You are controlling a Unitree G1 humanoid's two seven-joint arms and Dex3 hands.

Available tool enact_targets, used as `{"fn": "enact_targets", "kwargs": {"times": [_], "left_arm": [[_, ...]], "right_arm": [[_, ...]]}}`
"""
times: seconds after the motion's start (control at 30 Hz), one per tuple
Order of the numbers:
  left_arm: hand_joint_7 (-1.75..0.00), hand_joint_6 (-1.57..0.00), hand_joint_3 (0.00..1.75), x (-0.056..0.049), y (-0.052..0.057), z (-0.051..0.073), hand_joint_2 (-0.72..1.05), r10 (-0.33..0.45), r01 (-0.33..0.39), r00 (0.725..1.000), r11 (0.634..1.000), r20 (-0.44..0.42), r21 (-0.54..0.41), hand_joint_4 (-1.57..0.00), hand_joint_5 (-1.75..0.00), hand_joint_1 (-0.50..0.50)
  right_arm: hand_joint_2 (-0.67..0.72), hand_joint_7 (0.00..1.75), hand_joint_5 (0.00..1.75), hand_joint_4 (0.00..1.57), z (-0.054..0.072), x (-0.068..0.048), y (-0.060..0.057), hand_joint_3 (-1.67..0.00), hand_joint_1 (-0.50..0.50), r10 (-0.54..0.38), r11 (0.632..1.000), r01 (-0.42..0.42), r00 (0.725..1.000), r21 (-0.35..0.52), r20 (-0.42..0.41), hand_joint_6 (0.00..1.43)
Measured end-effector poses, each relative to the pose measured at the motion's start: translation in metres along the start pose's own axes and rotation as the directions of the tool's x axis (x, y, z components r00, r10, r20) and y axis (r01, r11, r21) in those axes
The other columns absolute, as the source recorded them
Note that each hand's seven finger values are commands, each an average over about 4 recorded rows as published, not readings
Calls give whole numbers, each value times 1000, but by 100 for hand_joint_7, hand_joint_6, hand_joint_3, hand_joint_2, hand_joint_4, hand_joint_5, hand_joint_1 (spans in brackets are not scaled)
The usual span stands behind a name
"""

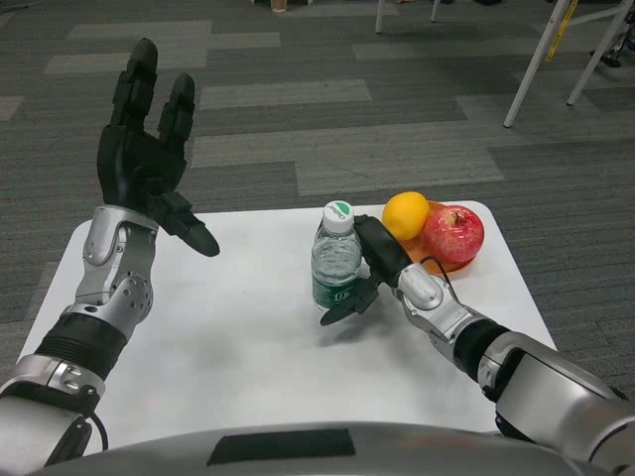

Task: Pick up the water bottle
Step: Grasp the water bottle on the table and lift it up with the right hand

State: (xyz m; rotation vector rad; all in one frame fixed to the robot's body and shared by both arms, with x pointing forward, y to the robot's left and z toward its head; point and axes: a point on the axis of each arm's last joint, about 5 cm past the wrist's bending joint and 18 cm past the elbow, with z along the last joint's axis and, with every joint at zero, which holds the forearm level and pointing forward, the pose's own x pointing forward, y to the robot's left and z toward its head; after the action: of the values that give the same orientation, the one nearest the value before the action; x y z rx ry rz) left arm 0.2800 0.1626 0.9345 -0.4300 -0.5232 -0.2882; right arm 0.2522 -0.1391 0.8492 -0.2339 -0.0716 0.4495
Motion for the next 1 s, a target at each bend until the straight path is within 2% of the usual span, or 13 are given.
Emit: {"fn": "enact_targets", "kwargs": {"times": [0.13,0.2,0.3,0.43,0.57,0.63,0.77,0.9,1.0], "left_arm": [[-2,0,4,0,0,0,-72,0,0,1000,1000,1,0,0,0,-48],[-2,0,4,0,0,0,-72,0,0,1000,1000,1,0,0,0,-49],[0,0,9,0,0,0,-72,0,0,1000,1000,1,0,0,0,-48],[0,0,4,0,0,0,-72,0,0,1000,1000,0,0,0,0,-48],[0,0,2,0,0,0,-72,0,0,1000,1000,1,0,0,0,-48],[0,0,7,0,0,0,-72,0,0,1000,1000,1,0,0,0,-48],[0,0,9,0,0,0,-72,0,0,1000,1000,0,0,0,0,-48],[0,0,9,0,0,0,-72,1,-1,1000,1000,0,0,0,0,-48],[0,0,9,0,0,0,-72,2,-2,1000,1000,0,0,0,0,-48]], "right_arm": [[-2,164,131,153,0,-3,1,-52,38,24,999,-24,1000,21,9,123],[6,161,121,153,0,-4,0,-59,42,27,999,-27,1000,31,13,131],[9,154,116,151,2,-3,-1,-63,42,42,998,-43,999,39,27,129],[9,147,107,151,9,-1,-6,-63,42,52,998,-55,997,40,65,127],[3,143,107,148,18,1,-11,-63,42,50,998,-55,992,37,119,127],[3,140,107,146,22,2,-12,-63,42,53,998,-58,989,36,141,126],[3,140,107,144,32,5,-13,-65,42,62,997,-70,978,34,197,123],[-3,140,97,143,40,7,-14,-63,42,70,996,-79,969,29,238,121],[-3,138,97,143,45,8,-15,-63,42,77,996,-85,963,22,260,120]]}}
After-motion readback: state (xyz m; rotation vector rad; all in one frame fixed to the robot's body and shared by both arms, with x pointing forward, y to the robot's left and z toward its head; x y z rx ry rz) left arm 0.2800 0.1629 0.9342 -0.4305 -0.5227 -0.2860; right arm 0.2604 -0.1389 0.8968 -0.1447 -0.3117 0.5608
